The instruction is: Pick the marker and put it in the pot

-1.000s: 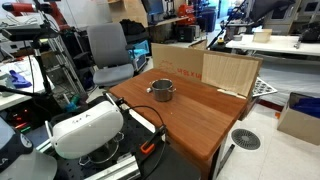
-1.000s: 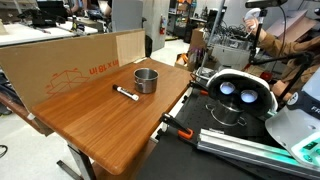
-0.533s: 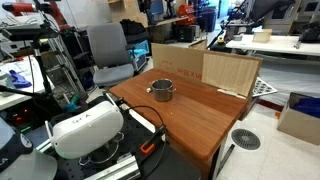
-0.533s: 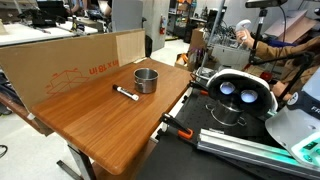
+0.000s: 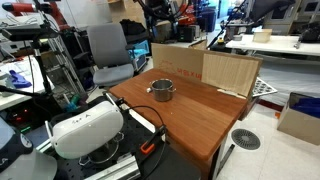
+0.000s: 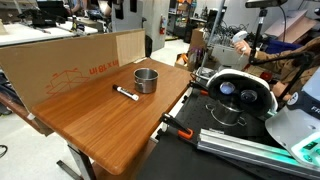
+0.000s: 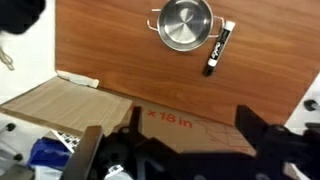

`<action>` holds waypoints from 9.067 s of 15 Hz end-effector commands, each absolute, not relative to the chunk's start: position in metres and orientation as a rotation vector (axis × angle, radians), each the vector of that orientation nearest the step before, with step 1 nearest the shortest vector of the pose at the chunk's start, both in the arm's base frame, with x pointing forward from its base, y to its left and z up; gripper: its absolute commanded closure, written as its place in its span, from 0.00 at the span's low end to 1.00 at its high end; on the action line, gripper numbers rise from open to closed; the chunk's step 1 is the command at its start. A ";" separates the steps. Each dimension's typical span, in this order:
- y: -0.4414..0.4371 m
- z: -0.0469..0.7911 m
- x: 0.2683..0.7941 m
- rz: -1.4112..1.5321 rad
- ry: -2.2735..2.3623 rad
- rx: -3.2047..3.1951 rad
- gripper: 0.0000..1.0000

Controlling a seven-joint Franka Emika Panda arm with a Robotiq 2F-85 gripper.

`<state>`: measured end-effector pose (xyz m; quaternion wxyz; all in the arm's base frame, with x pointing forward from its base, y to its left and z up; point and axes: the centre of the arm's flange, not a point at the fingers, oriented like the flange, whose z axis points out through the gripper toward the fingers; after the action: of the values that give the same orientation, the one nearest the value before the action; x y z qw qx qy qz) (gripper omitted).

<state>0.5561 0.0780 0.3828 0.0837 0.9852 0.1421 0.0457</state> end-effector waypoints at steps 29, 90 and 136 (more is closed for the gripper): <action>0.158 0.153 0.597 -0.390 0.624 2.949 0.00; 0.100 0.311 0.546 0.174 0.405 2.923 0.95; 0.091 0.285 0.489 0.252 0.462 2.935 0.00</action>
<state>0.4990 0.0984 0.2498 0.0940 0.9810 0.1349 0.1024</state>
